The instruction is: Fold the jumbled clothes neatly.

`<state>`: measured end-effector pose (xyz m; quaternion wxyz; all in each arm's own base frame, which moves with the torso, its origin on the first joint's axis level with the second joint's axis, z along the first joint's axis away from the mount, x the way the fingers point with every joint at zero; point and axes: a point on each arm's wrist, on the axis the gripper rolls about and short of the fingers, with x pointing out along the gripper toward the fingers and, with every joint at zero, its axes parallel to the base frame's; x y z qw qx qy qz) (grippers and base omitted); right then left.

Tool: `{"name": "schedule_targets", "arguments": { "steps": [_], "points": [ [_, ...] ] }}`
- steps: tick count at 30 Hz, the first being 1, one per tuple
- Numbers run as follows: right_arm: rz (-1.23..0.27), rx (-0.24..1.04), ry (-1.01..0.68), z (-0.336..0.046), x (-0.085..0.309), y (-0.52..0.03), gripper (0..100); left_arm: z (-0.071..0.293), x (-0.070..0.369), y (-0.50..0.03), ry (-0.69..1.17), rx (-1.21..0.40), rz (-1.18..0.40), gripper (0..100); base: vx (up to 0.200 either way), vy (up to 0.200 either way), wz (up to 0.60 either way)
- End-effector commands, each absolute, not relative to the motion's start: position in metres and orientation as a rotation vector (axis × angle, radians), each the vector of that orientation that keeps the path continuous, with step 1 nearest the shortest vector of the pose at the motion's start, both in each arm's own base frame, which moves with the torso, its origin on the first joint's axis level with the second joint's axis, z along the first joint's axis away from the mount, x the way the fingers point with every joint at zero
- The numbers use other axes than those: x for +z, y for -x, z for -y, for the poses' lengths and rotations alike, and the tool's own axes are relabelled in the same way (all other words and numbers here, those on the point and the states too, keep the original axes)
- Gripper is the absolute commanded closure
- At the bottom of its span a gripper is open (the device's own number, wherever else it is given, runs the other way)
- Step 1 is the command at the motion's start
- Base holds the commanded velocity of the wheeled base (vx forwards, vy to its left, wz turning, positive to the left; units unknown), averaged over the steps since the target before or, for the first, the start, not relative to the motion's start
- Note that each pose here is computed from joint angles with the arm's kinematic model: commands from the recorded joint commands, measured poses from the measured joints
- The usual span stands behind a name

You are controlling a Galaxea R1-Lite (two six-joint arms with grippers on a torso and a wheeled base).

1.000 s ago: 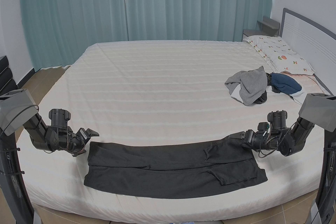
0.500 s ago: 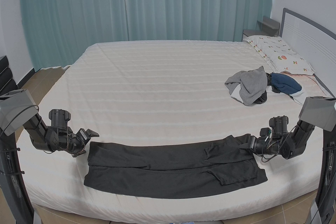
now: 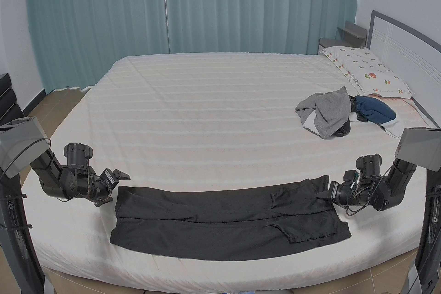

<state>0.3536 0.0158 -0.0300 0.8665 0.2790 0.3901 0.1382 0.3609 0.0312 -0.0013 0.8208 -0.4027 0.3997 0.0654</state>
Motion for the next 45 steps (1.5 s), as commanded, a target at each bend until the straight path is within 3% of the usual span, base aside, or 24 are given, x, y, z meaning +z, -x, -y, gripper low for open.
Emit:
{"name": "schedule_targets", "arguments": {
  "steps": [1, 7, 19, 26, 36, 37, 45],
  "points": [
    [-0.774, 0.291, -0.569, -0.017, -0.016, -0.357, 0, -0.031, -0.002, -0.361, 0.858, 0.14, -0.852, 0, 0.0, 0.0, 0.0],
    [-0.698, 0.307, -0.551, -0.025, 0.01, -0.364, 0, -0.031, -0.002, -0.361, 0.858, 0.14, -0.85, 0, 0.0, 0.0, 0.0],
    [-0.77, 0.411, -0.425, -0.12, 0.026, -0.374, 0, -0.031, -0.002, -0.361, 0.858, 0.14, -0.852, 0, 0.0, 0.0, 0.0],
    [-0.79, 0.401, -0.286, -0.143, 0.007, -0.381, 0, -0.031, -0.002, -0.361, 0.856, 0.139, -0.85, 0, 0.0, 0.0, 0.0],
    [-0.776, 0.378, -0.132, -0.145, -0.016, -0.388, 0, -0.031, -0.002, -0.361, 0.857, 0.14, -0.852, 0, 0.0, 0.0, 0.0],
    [-0.775, 0.373, -0.128, -0.145, -0.017, -0.389, 100, -0.031, -0.002, -0.361, 0.856, 0.138, -0.852, 0, 0.0, 0.0, 0.0],
    [-0.747, 0.358, -0.113, -0.147, -0.017, -0.396, 100, -0.031, -0.002, -0.361, 0.854, 0.138, -0.852, 0, 0.0, 0.0, 0.0]
  ]
}}
